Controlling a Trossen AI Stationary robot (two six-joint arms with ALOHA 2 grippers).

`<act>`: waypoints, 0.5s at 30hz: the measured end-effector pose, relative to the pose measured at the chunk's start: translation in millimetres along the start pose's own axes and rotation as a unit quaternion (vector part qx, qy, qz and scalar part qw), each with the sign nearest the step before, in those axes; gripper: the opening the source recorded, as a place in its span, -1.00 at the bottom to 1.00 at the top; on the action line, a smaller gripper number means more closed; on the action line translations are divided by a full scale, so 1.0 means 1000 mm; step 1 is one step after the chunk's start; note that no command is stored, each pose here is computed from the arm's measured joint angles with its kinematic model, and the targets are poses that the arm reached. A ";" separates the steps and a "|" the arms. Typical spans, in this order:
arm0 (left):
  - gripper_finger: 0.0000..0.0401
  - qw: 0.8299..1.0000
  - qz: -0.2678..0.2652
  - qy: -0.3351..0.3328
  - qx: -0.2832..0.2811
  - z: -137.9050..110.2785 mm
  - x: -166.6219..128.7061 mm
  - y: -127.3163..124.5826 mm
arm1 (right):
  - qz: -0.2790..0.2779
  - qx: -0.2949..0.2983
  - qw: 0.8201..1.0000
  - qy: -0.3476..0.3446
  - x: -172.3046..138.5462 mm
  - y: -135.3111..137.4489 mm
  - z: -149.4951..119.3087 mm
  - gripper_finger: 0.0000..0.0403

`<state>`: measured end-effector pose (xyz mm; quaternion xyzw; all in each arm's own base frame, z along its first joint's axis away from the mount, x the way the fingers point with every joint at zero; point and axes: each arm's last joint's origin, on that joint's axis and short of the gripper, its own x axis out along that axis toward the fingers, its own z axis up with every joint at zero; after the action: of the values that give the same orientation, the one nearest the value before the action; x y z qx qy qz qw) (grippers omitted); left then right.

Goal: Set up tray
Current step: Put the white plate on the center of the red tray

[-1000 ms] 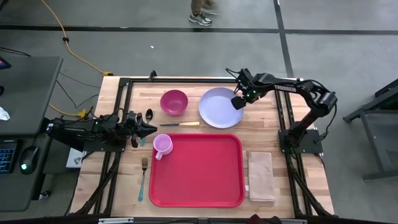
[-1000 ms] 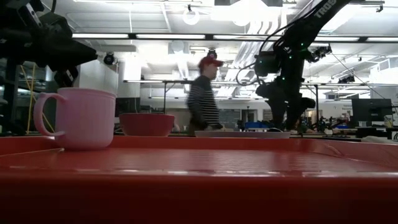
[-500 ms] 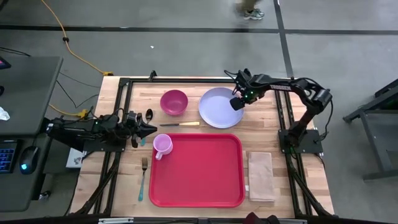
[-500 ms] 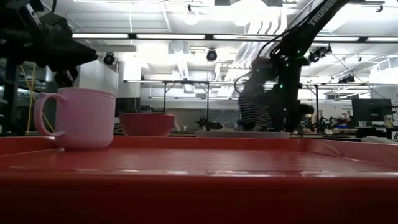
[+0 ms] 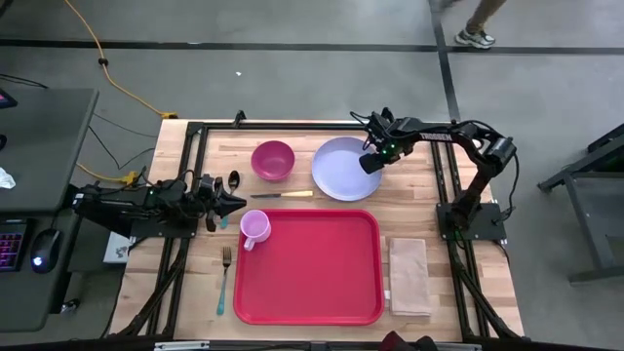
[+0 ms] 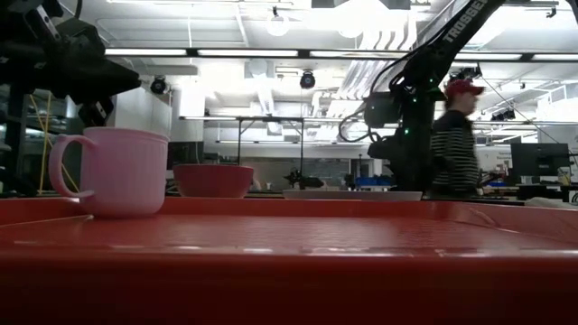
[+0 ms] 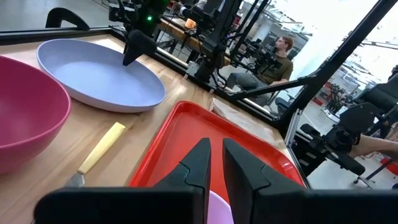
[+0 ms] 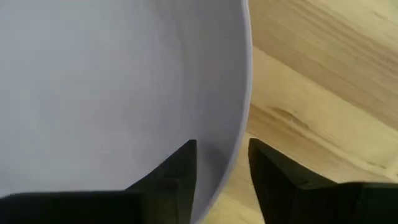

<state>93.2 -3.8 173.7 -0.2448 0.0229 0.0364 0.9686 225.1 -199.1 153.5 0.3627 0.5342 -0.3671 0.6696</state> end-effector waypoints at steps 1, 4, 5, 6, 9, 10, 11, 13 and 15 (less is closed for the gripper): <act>-0.63 1.000 0.000 0.000 0.000 0.000 0.000 0.000 | 0.000 0.001 1.000 0.000 0.000 0.000 0.000 -0.47; -0.63 1.000 0.000 0.000 0.000 0.000 0.000 0.000 | 0.000 0.002 1.000 -0.003 0.000 0.000 0.000 -0.61; -0.63 1.000 0.000 0.001 0.000 0.000 0.000 0.000 | 0.001 0.004 1.000 -0.003 0.000 0.000 0.001 -0.66; -0.63 1.000 0.000 0.001 0.000 0.000 0.000 0.000 | 0.001 0.008 1.000 -0.004 0.000 0.000 0.001 -0.71; -0.63 1.000 0.001 0.001 0.000 0.000 0.000 0.000 | 0.002 0.011 1.000 -0.007 0.000 0.000 0.001 -0.86; -0.63 1.000 0.000 0.002 0.000 0.000 0.000 0.000 | 0.004 0.012 1.000 -0.009 0.000 0.001 0.002 -0.90; -0.63 1.000 -0.001 0.003 0.000 0.000 0.000 0.000 | 0.004 0.012 1.000 -0.010 0.000 0.001 0.002 -0.94; -0.63 1.000 -0.004 0.005 0.001 0.000 0.000 0.000 | 0.009 0.011 1.000 -0.013 0.000 0.001 0.003 -0.97; -0.63 1.000 -0.006 0.007 0.001 -0.001 0.000 0.000 | 0.009 0.012 1.000 -0.013 0.000 0.001 0.003 -0.96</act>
<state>93.1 -4.3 173.3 -0.2444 0.0278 0.0289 0.9689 227.4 -200.6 154.5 0.3702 0.5182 -0.3721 0.6752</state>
